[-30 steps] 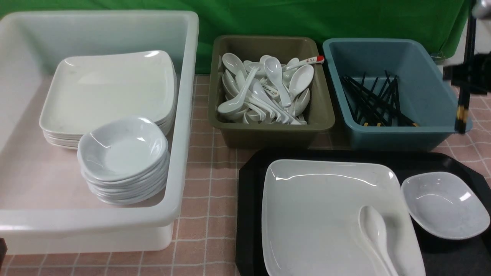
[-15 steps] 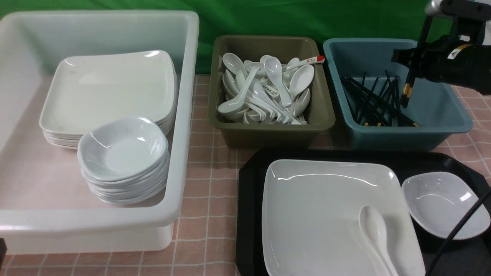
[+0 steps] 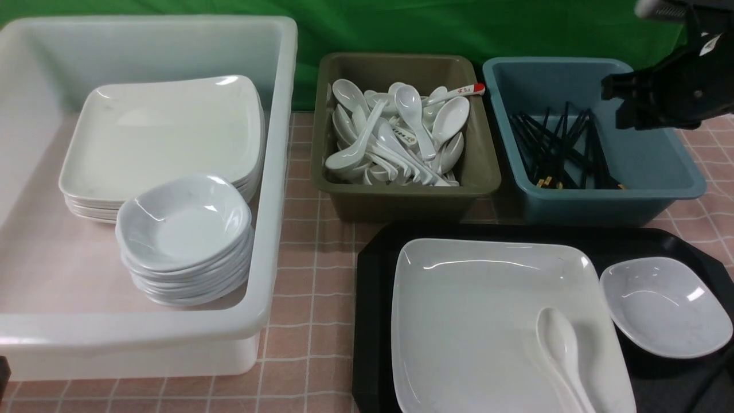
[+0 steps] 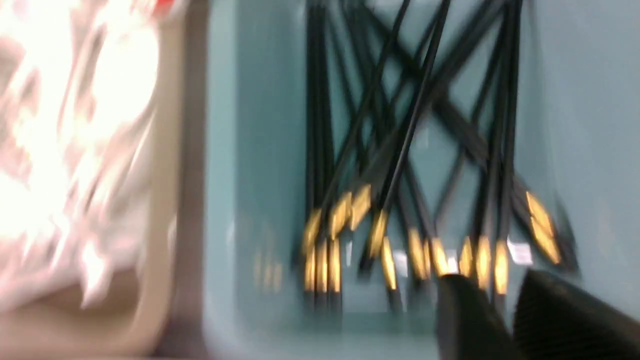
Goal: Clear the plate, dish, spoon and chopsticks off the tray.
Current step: Use the right arm to put the chopsticks into the small storage box on the right, then use the right arm to grab a soup spoon from the plate
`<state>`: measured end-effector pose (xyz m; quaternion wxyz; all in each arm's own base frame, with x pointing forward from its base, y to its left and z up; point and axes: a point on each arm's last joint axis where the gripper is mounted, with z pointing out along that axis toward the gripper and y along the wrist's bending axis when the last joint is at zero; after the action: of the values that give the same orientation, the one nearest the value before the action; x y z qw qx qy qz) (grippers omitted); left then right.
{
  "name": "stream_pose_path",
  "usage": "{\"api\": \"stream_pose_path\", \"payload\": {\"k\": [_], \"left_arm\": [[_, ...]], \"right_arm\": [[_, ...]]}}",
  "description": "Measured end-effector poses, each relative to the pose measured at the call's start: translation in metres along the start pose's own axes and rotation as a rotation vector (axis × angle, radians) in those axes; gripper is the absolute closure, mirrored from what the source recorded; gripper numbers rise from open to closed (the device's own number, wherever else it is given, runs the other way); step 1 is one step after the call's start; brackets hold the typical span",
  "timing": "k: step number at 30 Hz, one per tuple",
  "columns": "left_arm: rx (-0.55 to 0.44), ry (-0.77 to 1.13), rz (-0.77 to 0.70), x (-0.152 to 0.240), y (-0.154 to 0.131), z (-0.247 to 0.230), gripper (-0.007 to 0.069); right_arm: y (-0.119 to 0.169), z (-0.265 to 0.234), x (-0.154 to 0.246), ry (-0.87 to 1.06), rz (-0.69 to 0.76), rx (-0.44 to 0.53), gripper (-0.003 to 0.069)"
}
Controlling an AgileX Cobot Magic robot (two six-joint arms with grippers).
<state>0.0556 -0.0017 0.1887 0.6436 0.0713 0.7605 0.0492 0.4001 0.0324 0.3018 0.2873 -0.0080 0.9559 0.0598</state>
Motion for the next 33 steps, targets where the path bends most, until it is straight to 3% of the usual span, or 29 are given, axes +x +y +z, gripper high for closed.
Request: {"api": "stream_pose_path", "payload": {"k": [5,12,15,19,21,22,28,33], "left_arm": [[0.0,0.0,0.0,0.0,0.0,0.0,0.0602],[0.0,0.0,0.0,0.0,0.0,0.0,0.0602],[0.0,0.0,0.0,0.0,0.0,0.0,0.0602],[0.0,0.0,0.0,0.0,0.0,0.0,0.0602],[0.0,0.0,0.001,0.0,0.0,0.0,0.0602],[0.0,0.0,0.001,0.0,0.0,0.0,0.0602],[0.0,0.0,0.002,0.0,0.0,0.0,0.0602],[0.0,0.0,0.002,0.0,0.0,0.0,0.0603]], "right_arm": [[0.006,-0.064,0.027,0.234,-0.068,-0.015,0.0585],[0.006,-0.099,0.06,0.294,-0.1,-0.02,0.06],[0.005,-0.106,0.089,0.331,-0.092,-0.019,0.06],[0.009,-0.105,0.136,0.407,-0.039,-0.089,0.0592],[0.014,-0.1,0.149,0.422,-0.045,-0.13,0.0573],[0.025,-0.09,0.166,0.459,-0.075,-0.179,0.0535],[0.06,-0.047,0.196,0.555,-0.263,-0.228,0.0306],[0.084,-0.016,0.199,0.588,-0.357,-0.217,0.0243]]}}
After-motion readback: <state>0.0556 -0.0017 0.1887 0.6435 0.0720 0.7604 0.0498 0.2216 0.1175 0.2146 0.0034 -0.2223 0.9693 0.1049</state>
